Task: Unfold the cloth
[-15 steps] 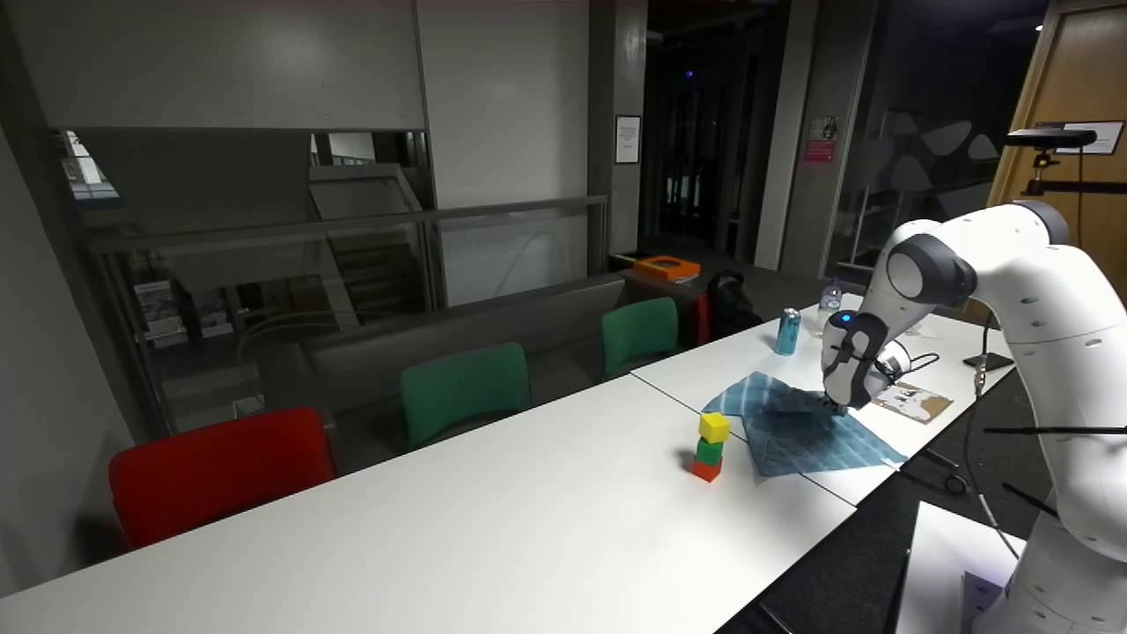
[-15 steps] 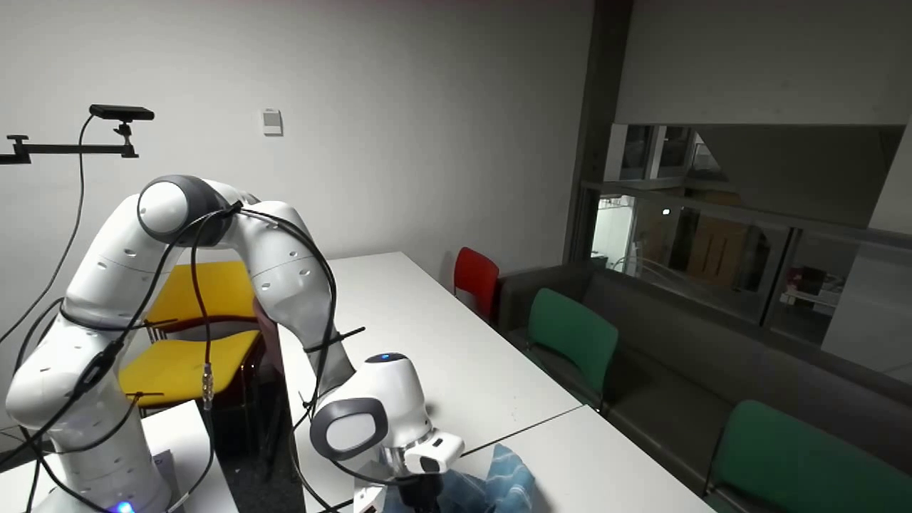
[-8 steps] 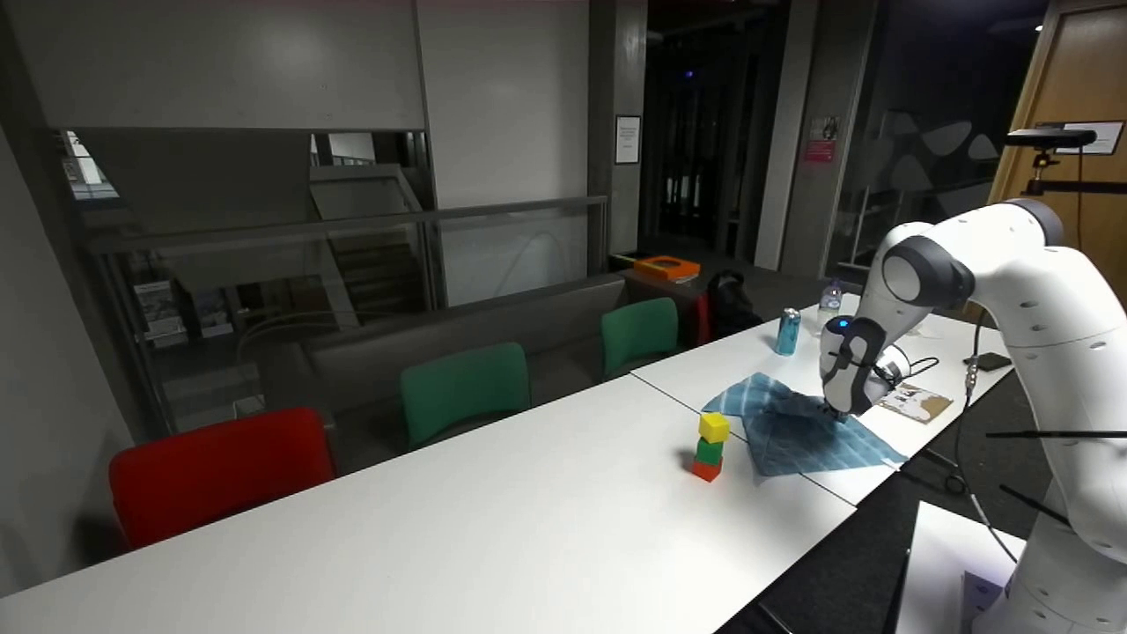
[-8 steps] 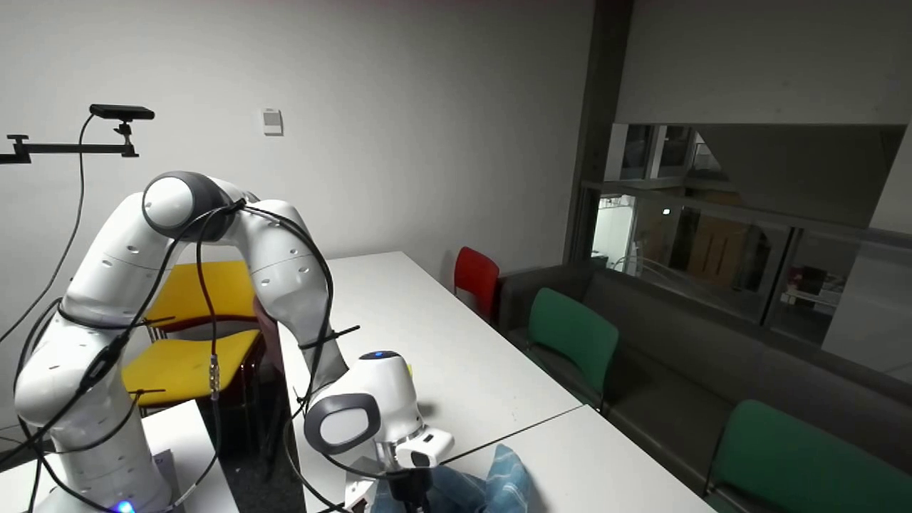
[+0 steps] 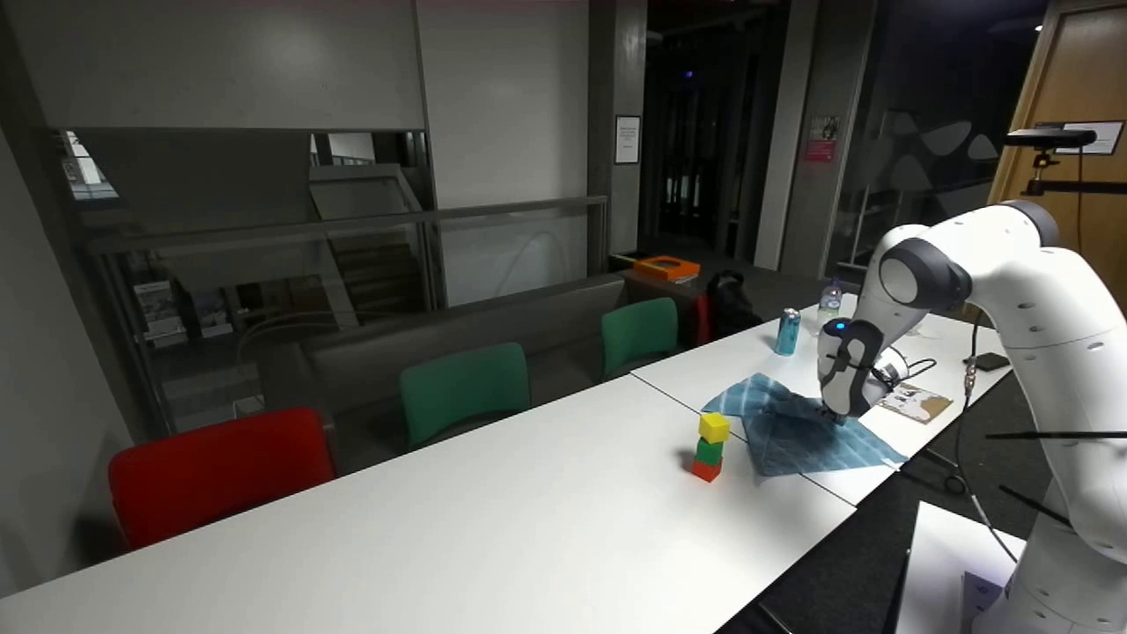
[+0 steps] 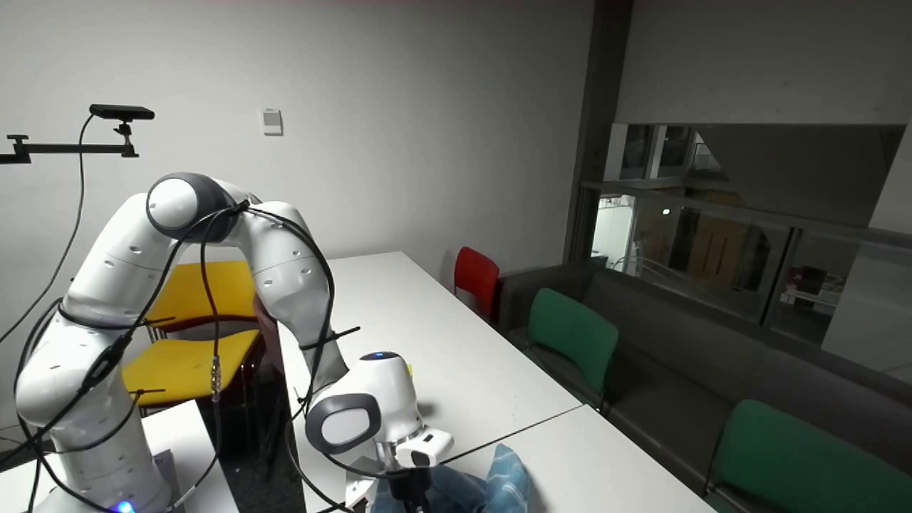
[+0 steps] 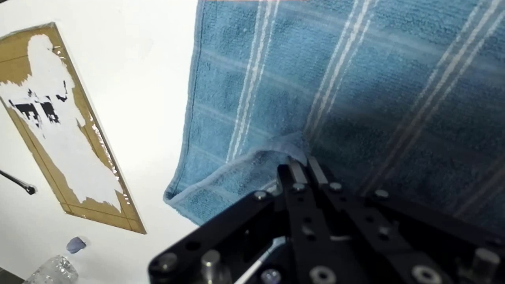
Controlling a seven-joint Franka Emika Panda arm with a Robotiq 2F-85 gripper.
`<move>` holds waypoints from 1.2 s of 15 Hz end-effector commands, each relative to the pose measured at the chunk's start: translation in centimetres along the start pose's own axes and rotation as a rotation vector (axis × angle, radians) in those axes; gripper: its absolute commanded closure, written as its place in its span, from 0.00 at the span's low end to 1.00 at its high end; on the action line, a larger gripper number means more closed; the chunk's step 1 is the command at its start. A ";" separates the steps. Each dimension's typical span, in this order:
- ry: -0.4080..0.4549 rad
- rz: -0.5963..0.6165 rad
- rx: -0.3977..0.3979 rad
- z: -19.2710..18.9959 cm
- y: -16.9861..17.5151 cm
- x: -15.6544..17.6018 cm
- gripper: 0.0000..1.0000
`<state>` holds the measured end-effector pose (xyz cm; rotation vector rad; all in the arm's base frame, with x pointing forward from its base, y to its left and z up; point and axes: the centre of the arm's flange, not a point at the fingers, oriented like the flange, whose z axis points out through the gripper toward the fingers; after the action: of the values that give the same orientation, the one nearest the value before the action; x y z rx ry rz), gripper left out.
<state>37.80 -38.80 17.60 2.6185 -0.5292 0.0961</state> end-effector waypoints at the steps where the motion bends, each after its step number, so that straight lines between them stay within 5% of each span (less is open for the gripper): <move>1: -0.007 -0.018 -0.012 -0.3 -2.1 0.1 0.99; 6: -0.007 -0.021 -0.016 -0.9 -3.2 -0.5 0.99; 18: 0.045 0.190 -0.134 -3.7 -1.3 -10.1 0.99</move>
<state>31.46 -34.67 18.22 2.4723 -0.7043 0.1308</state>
